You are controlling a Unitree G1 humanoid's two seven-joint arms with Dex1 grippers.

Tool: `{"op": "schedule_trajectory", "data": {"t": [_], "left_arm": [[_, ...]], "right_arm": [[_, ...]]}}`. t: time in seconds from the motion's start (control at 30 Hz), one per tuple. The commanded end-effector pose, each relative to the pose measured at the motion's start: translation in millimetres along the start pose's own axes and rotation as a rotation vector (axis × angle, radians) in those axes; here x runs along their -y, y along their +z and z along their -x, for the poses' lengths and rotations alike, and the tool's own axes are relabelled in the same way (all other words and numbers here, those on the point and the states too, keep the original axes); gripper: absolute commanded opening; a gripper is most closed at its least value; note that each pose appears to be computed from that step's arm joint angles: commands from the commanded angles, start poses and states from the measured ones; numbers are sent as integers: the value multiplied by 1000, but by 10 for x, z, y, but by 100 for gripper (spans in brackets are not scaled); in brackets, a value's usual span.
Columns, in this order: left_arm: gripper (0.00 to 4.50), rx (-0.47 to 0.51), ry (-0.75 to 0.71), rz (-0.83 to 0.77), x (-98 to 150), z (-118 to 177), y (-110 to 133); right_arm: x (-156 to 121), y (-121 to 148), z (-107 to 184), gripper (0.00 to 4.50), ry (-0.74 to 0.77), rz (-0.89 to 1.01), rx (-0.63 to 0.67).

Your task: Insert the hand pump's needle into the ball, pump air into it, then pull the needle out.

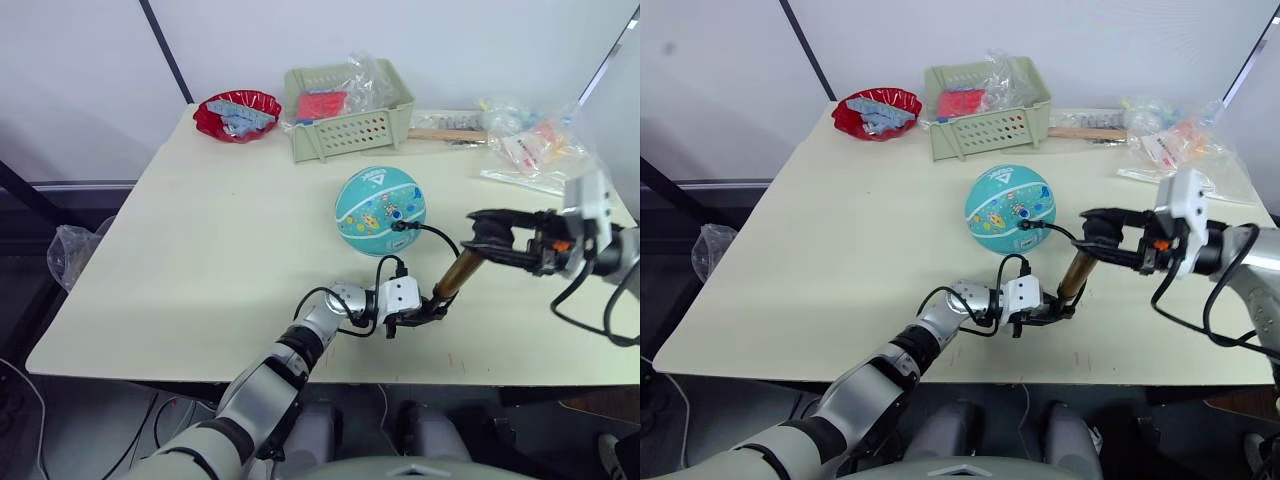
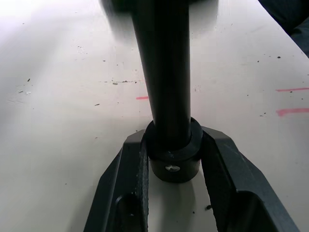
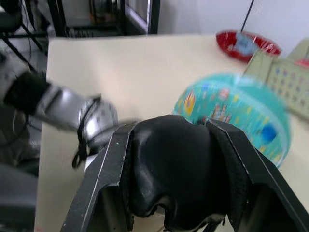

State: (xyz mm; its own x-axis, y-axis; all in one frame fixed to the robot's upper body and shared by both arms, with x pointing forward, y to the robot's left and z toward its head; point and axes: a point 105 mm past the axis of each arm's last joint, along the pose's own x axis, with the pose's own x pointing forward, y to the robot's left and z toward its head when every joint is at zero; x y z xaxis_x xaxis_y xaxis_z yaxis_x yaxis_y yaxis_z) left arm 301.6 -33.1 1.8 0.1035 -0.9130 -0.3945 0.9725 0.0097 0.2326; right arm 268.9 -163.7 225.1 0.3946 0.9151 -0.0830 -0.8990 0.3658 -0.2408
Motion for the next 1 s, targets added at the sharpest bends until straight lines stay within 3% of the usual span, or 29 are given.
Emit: {"op": "schedule_trajectory", "data": {"t": [0.03,0.2,0.4,0.7,1.0], "left_arm": [[107,-252,-84,154,390,167,-728],[107,-252,-89,153,407,162,-732],[107,-250,-89,155,413,158,-731],[107,-252,-87,154,425,155,-738],[107,-253,-83,149,416,148,-735]], "right_arm": [[47,478,125,165,-31,109,81],[79,762,180,165,-40,117,117],[80,707,183,165,-35,78,68],[-90,-423,37,165,-39,-63,-125],[-326,-1095,-25,165,-39,-112,-202]]}}
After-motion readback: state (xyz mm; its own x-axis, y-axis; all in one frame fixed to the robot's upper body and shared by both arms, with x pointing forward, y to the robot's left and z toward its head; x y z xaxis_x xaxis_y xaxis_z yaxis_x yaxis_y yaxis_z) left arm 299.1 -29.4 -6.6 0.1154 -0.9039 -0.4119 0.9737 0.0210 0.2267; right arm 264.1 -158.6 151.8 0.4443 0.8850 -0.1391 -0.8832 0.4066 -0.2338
